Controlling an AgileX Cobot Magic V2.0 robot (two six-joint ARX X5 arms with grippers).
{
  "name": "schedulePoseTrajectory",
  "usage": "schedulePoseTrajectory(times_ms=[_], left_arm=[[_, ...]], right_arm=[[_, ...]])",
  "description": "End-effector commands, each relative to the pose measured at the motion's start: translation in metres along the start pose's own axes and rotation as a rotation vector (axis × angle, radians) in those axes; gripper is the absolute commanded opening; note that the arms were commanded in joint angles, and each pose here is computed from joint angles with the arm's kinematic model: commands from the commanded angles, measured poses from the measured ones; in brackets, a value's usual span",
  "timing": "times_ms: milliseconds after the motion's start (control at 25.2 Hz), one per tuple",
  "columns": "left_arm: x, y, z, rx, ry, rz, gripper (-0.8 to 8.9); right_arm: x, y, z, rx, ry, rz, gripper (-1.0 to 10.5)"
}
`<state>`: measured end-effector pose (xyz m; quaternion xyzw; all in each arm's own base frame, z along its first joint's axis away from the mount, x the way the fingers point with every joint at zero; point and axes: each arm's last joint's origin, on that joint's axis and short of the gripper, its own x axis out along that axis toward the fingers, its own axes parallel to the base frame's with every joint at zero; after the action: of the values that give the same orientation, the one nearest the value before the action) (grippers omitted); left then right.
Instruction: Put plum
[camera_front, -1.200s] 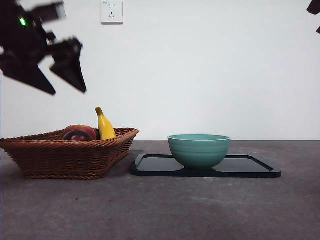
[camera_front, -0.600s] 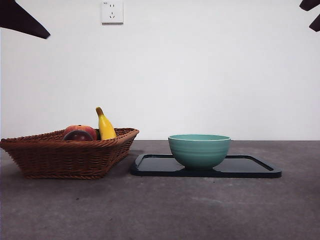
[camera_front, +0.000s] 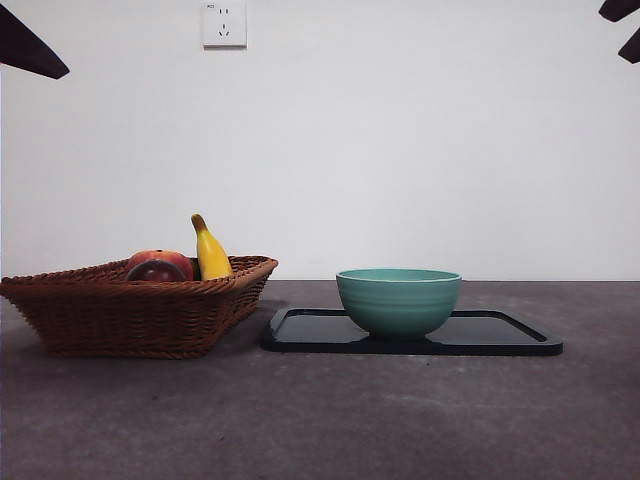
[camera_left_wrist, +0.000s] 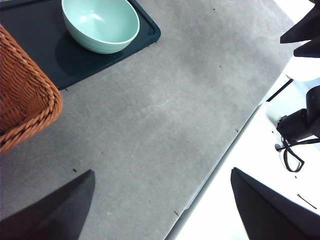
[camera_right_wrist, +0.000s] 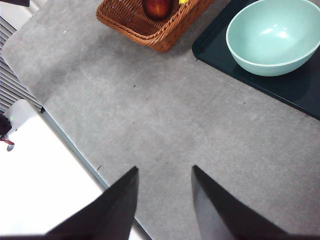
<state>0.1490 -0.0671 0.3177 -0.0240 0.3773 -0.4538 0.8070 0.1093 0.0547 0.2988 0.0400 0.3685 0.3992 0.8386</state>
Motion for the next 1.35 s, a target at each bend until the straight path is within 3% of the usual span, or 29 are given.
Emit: schedulePoseTrajectory(times_ms=[40, 357, 556, 715, 1350], left_arm=[[-0.003, -0.002, 0.006, 0.036, -0.016, -0.008, 4.35], [-0.003, -0.002, 0.005, 0.036, -0.015, -0.009, 4.35], [-0.003, -0.002, 0.005, 0.035, -0.015, -0.008, 4.35], [-0.003, -0.002, 0.005, 0.036, -0.015, -0.009, 4.35], [-0.003, -0.002, 0.005, 0.038, -0.015, -0.009, 4.35]], right_arm=[[-0.001, 0.001, 0.003, -0.013, -0.010, 0.003, 1.7], [-0.001, 0.001, 0.003, 0.029, -0.014, -0.007, 1.7], [0.001, -0.003, 0.010, 0.155, -0.072, -0.113, 1.8], [0.006, -0.009, 0.023, 0.211, -0.121, -0.163, 2.7], [0.082, -0.074, 0.120, 0.287, -0.009, -0.277, 2.7]])
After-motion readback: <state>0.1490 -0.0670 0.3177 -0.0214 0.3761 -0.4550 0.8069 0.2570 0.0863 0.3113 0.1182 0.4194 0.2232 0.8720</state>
